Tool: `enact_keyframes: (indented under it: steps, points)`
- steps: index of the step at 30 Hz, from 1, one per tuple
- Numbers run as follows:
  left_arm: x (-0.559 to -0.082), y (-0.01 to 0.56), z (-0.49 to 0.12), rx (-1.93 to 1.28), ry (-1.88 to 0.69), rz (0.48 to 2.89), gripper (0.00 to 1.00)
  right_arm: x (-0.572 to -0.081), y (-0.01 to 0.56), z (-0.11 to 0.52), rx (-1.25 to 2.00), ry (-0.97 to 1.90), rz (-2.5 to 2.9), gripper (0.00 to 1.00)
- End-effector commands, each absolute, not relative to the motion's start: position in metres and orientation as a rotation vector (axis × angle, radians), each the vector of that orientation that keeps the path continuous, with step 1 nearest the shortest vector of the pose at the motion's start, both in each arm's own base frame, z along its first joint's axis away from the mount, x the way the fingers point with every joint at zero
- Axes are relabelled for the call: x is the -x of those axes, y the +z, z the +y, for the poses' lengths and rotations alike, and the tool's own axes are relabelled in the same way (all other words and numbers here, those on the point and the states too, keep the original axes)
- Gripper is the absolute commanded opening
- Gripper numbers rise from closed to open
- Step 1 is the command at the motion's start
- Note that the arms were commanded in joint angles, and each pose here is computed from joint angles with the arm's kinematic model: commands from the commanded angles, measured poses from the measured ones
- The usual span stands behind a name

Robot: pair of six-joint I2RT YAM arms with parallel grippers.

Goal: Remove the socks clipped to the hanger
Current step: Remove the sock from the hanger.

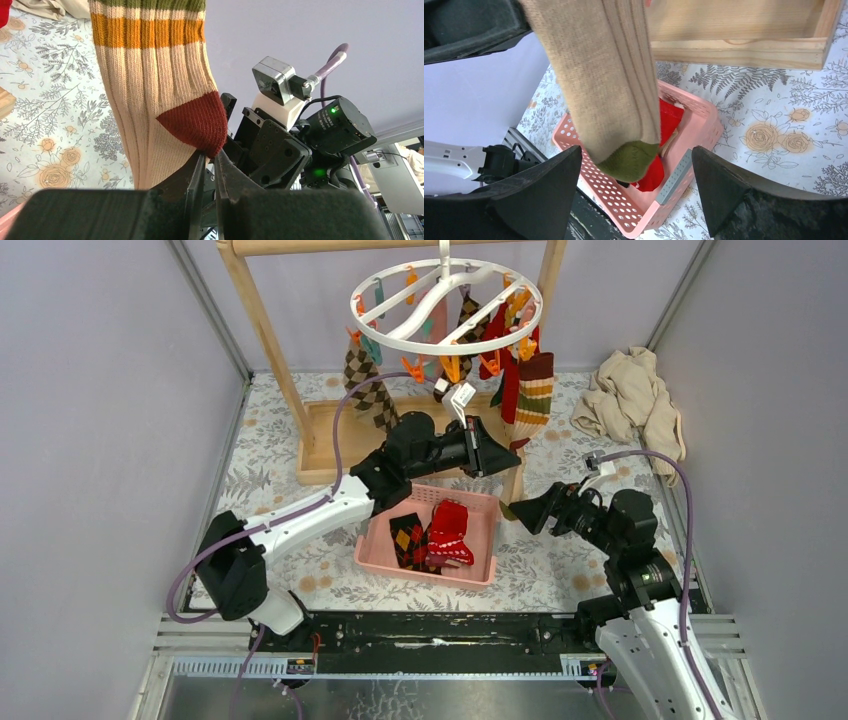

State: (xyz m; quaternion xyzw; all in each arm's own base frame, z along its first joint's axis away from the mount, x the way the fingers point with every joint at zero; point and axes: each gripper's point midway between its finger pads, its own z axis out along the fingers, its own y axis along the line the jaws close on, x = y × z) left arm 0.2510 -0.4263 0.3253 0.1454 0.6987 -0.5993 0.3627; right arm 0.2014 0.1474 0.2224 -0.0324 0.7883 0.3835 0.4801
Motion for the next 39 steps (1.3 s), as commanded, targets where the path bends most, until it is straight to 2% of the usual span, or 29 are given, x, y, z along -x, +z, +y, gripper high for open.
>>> enact_keyframes:
  steps: [1,15,23,31,34,39]
  points:
    - [-0.245,0.355,-0.425,-0.380,-1.580,1.735,0.19,-0.201,0.236,0.154,0.161,0.968,1.840,0.88]
    - [-0.240,0.384,-0.425,-0.354,-1.654,1.668,0.20,-0.224,0.255,0.158,0.212,0.941,1.745,0.88]
    - [-0.234,0.374,-0.420,-0.337,-1.638,1.690,0.20,-0.240,0.276,0.162,0.205,0.951,1.680,0.85]
    - [-0.236,0.362,-0.406,-0.330,-1.529,1.726,0.20,-0.269,0.264,0.162,0.154,0.923,1.732,0.83]
    - [-0.239,0.357,-0.389,-0.324,-1.409,1.753,0.26,-0.283,0.258,0.166,0.134,0.934,1.749,0.83]
    - [-0.246,0.347,-0.351,-0.263,-1.213,1.785,0.49,-0.308,0.250,0.168,0.133,0.899,1.756,0.84]
